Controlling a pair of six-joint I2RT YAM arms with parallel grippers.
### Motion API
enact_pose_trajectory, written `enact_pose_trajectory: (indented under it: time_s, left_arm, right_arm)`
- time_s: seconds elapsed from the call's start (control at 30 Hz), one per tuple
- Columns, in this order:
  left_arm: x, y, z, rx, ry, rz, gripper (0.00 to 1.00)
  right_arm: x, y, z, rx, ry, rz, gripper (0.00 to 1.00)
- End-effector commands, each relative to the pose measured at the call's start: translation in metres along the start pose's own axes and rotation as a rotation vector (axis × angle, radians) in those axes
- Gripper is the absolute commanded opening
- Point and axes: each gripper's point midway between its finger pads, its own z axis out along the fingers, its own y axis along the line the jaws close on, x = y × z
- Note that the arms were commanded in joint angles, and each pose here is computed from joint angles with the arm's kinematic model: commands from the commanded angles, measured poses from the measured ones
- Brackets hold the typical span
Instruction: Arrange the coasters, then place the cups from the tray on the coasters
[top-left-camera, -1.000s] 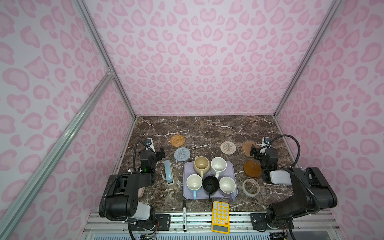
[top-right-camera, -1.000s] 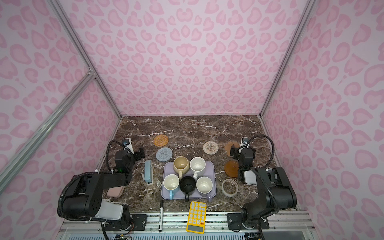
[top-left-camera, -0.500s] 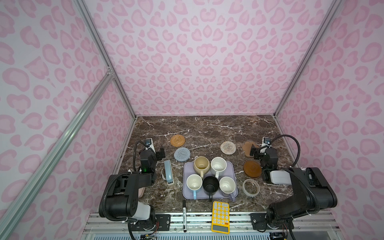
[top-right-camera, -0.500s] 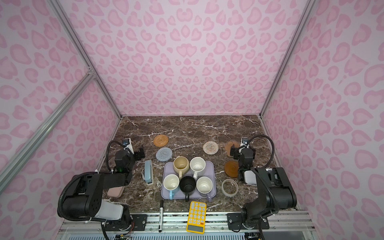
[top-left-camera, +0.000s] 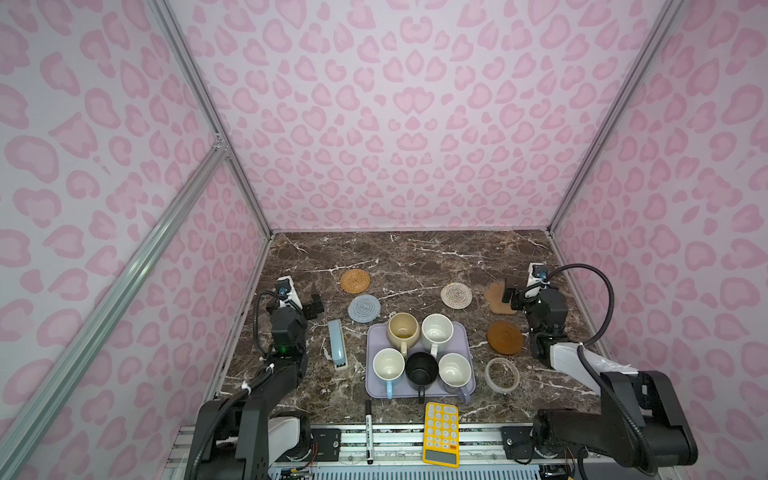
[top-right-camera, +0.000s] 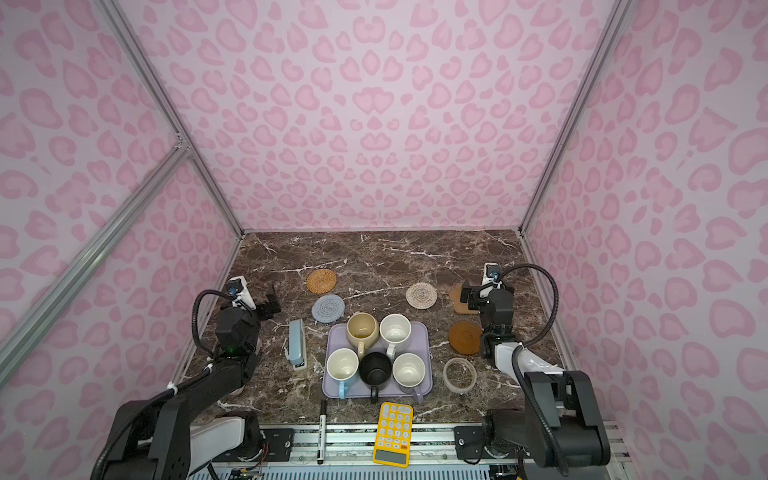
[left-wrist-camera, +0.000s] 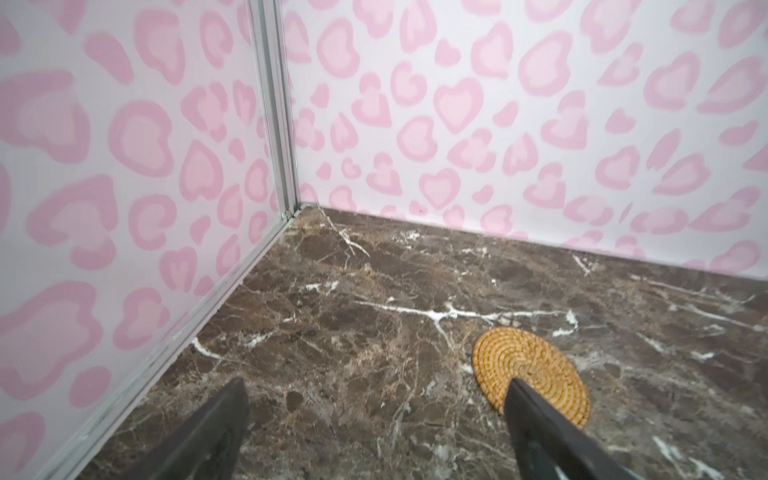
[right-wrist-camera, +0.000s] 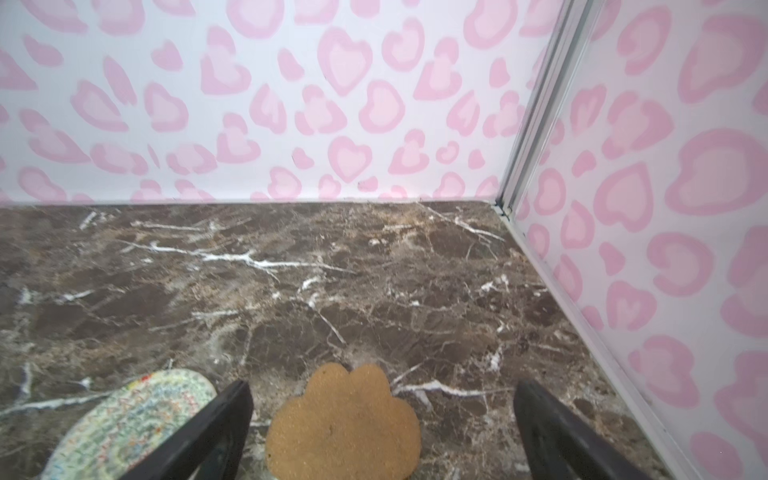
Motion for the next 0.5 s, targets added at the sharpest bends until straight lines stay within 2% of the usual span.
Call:
enact_pose_trajectory:
  time_s: [0.0, 0.13, 0.2, 0.27, 0.37, 0.43, 0.47]
  left_arm:
    - [-0.010, -0.011, -0.012, 0.064, 0.004, -0.041, 0.97]
    - [-0.043, -0.030, -0.030, 0.181, -0.053, -0.131, 0.97]
    - [-0.059, -0.031, -0.039, 0.202, -0.092, -0.201, 0.97]
    - [-0.072, -0.031, -0.045, 0.208, -0.108, -0.283, 0.97]
    - [-0.079, -0.026, -0.045, 0.165, -0.046, -0.409, 0.97]
    - [-0.070, -0.024, -0.040, 0.117, 0.059, -0.501, 0.97]
    - [-0.068, -0.027, -0.036, 0.122, 0.091, -0.509, 0.97]
  right_arm:
    - [0.000, 0.009, -0.009, -0.052, 0.079, 0.022, 1.00]
    - [-0.025, 0.003, -0.022, -0.025, 0.106, 0.145, 1.00]
    - [-0.040, 0.009, -0.029, -0.063, 0.092, 0.195, 1.00]
    - [-0.049, 0.007, -0.035, -0.050, 0.094, 0.309, 1.00]
    - [-0.043, 0.011, -0.046, -0.072, 0.133, 0.445, 1.00]
    - [-0.054, 0.025, -0.048, -0.166, 0.082, 0.482, 1.00]
    - [-0.058, 0.034, -0.048, -0.214, 0.088, 0.487, 1.00]
